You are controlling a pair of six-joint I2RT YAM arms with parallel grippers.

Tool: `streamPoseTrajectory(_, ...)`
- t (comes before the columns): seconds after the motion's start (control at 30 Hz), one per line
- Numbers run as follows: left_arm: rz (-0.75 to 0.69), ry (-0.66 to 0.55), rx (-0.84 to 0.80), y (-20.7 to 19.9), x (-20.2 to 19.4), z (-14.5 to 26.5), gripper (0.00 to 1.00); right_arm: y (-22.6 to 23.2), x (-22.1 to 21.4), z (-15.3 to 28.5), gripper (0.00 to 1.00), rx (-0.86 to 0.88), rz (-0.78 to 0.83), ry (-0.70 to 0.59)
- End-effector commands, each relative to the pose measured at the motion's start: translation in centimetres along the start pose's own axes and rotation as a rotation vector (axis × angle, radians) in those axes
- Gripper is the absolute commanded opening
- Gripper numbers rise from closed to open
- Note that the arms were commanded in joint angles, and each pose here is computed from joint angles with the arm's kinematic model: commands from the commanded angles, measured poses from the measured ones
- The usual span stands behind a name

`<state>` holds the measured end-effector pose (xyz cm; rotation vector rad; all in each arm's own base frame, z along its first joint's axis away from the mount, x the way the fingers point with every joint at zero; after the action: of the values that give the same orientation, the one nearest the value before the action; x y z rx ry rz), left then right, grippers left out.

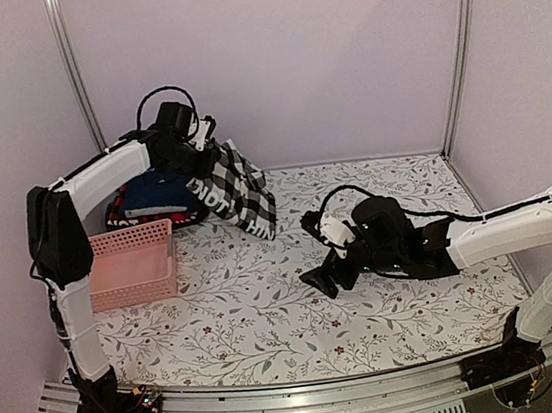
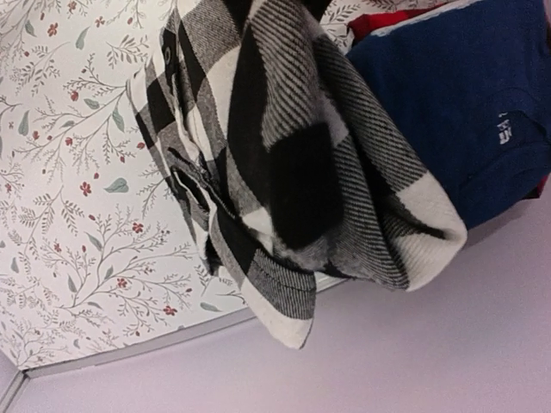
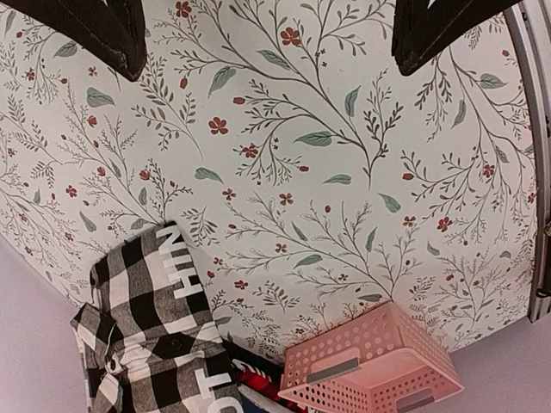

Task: Fold and stack the mixed laundry pile
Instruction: Place the square-folded shirt at the corner of the board.

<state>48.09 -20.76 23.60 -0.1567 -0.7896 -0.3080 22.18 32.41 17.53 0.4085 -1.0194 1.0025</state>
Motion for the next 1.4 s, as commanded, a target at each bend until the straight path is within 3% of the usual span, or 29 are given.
streamPoseTrajectory(0.0, -0.071, -0.005, 0.066, 2.0, 2.3, 1.6, 0.0, -0.2, 1.0, 0.7, 0.98, -0.002, -0.03, -0.05)
streamPoseTrajectory(0.33, -0.115, -0.061, 0.091, 3.2, 6.0, 5.6, 0.0, -0.4, 1.1, 0.5, 0.99, -0.011, -0.027, -0.048)
streamPoseTrajectory(0.8, -0.141, -0.137, 0.151, 5.4, 7.7, 11.0, 0.0, -0.5, 1.3, 0.3, 0.99, -0.013, -0.023, -0.05)
streamPoseTrajectory(1.37, -0.079, -0.195, 0.133, 9.2, 8.4, 13.5, 0.0, -0.8, 1.9, -0.6, 0.99, -0.008, -0.01, -0.047)
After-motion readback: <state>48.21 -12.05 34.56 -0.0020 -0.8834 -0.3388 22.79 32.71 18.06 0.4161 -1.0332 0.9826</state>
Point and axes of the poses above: each gripper's point midway between its finger pads, its own z axis back along the fingers, its own y axis along the line the jaws close on, x = y × z, the point moved 6 cm from there along z, back along the fingers, and after that the axes turned 6 degrees about z, right-handed, at the moved point
